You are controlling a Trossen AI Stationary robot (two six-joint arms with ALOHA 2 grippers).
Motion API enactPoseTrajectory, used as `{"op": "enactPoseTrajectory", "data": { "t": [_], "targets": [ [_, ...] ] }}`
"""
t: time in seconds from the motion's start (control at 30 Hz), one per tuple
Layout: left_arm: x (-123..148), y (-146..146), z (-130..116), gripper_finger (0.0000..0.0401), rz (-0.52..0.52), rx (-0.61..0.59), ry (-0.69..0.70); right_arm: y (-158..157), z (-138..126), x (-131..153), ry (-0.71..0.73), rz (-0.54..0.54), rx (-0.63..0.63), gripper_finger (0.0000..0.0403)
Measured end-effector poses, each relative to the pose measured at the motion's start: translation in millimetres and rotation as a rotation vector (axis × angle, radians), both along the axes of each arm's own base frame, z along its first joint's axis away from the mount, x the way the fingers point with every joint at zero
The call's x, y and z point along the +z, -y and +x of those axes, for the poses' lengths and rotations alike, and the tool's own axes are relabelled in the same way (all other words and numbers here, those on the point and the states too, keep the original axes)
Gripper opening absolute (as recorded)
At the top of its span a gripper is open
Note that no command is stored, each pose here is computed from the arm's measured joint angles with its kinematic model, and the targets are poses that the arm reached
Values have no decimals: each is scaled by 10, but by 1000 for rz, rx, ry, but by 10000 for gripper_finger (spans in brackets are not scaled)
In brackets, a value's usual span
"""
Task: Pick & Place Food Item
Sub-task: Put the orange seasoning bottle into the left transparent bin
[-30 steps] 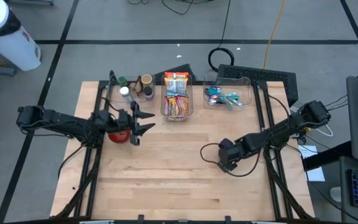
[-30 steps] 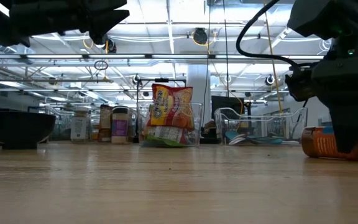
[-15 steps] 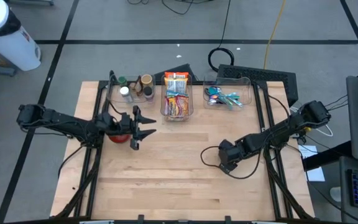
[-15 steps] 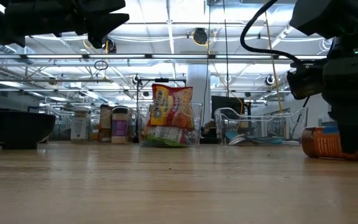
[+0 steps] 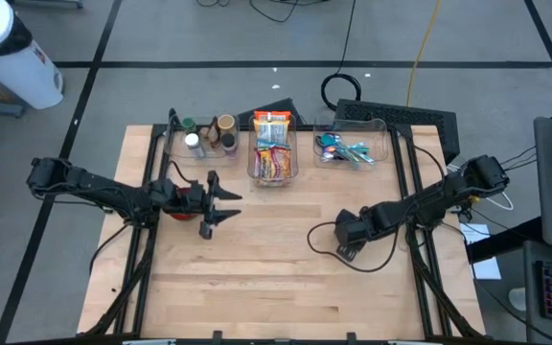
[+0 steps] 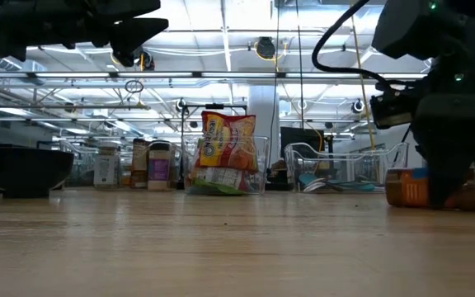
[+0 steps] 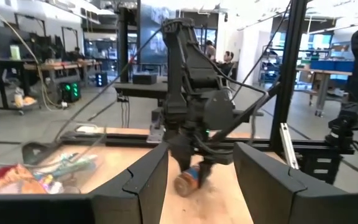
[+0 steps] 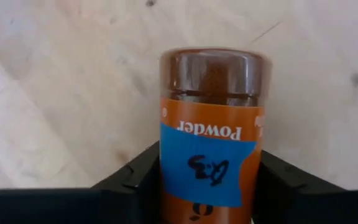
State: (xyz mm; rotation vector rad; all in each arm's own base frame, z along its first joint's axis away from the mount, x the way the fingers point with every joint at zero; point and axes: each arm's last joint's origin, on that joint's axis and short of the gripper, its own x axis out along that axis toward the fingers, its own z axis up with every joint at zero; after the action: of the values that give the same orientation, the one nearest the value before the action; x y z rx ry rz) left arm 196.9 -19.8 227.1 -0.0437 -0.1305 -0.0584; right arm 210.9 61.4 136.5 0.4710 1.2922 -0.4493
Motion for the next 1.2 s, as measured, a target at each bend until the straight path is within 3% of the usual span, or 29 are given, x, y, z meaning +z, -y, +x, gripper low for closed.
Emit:
{"op": "enactPoseTrajectory", "data": {
  "t": [0.13, 0.33, 0.5, 0.63, 0.83, 1.03, 1.2],
  "targets": [
    [-14, 27, -1, 191, -20, -16, -16, 53, 39, 21, 17, -39, 32, 148],
    [-48, 65, -2, 191, -69, -40, -55, 183, 250, 162, 123, -160, 110, 163],
    [-155, 78, 57, 191, -139, -29, -125, 235, 520, 418, 298, -206, 211, 164],
    [-276, 78, 152, 191, -110, 21, -177, 229, 688, 588, 451, -240, 287, 163],
    [-306, 122, 463, 191, -35, 30, -229, 208, 765, 667, 551, -262, 334, 163],
    [-225, 225, 923, 191, 64, -76, -293, 178, 759, 668, 552, -257, 346, 163],
    [-216, 264, 1268, 207, 125, -83, -406, 80, 742, 670, 558, -248, 379, 162]
  ]
}}
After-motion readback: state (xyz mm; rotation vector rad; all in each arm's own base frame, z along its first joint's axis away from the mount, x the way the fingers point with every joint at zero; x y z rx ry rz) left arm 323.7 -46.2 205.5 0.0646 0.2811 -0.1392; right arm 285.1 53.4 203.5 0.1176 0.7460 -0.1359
